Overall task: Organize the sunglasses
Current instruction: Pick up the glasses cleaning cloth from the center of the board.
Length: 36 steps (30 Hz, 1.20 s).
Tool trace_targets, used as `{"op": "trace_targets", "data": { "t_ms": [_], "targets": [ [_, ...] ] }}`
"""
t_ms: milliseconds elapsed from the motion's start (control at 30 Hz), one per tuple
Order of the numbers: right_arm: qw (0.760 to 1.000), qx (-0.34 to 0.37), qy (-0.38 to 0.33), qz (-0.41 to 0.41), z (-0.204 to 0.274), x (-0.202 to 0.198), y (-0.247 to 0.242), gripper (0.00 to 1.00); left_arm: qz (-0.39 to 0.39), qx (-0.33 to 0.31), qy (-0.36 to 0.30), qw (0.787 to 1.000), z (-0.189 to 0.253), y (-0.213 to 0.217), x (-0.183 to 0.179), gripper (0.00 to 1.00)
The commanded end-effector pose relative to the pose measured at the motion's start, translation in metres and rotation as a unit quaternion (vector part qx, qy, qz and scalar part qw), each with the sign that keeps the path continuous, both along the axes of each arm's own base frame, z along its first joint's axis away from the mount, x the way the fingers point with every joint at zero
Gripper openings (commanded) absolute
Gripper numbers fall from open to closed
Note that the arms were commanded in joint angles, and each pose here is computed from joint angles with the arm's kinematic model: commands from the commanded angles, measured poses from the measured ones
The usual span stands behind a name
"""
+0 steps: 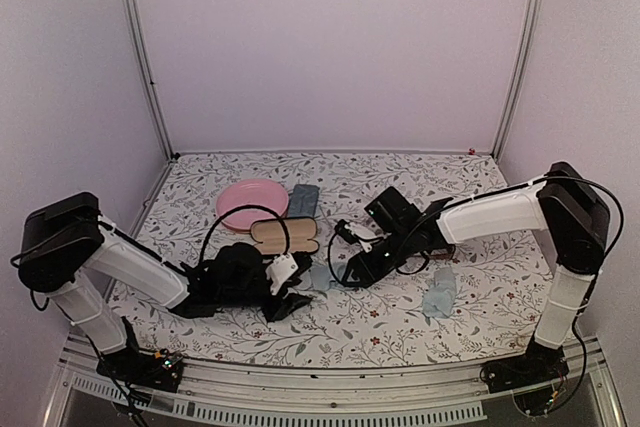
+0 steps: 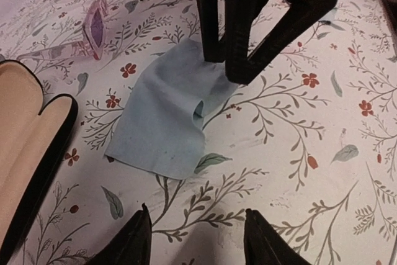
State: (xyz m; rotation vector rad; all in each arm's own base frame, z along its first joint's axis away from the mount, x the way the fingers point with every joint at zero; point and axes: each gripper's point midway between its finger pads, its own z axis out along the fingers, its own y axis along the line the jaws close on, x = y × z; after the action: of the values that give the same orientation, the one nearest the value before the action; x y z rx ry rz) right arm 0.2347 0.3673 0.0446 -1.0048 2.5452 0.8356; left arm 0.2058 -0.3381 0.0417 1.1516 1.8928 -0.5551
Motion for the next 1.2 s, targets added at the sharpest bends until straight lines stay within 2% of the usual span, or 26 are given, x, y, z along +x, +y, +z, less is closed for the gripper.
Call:
{"op": "trace_targets", "data": {
  "t_ms": [0, 533, 800, 1167],
  "targets": [
    [1.000, -0.019, -0.018, 0.009, -0.006, 0.006, 0.005, 0.41, 0.010, -0.021, 0.002, 1.000, 0.010, 0.006, 0.006, 0.52],
    [0.995, -0.085, -0.043, 0.025, -0.032, -0.003, 0.000, 0.35, 0.014, -0.039, 0.011, 0.999, 0.014, 0.009, 0.011, 0.53],
    [0.992, -0.107, -0.068, 0.016, -0.034, -0.001, -0.005, 0.20, 0.000, -0.041, 0.015, 0.999, 0.013, 0.001, 0.010, 0.52],
    [0.993, -0.083, -0.080, 0.013, -0.021, -0.001, -0.003, 0.02, -0.040, -0.026, 0.027, 0.999, 0.002, -0.020, 0.011, 0.48]
  ]
}}
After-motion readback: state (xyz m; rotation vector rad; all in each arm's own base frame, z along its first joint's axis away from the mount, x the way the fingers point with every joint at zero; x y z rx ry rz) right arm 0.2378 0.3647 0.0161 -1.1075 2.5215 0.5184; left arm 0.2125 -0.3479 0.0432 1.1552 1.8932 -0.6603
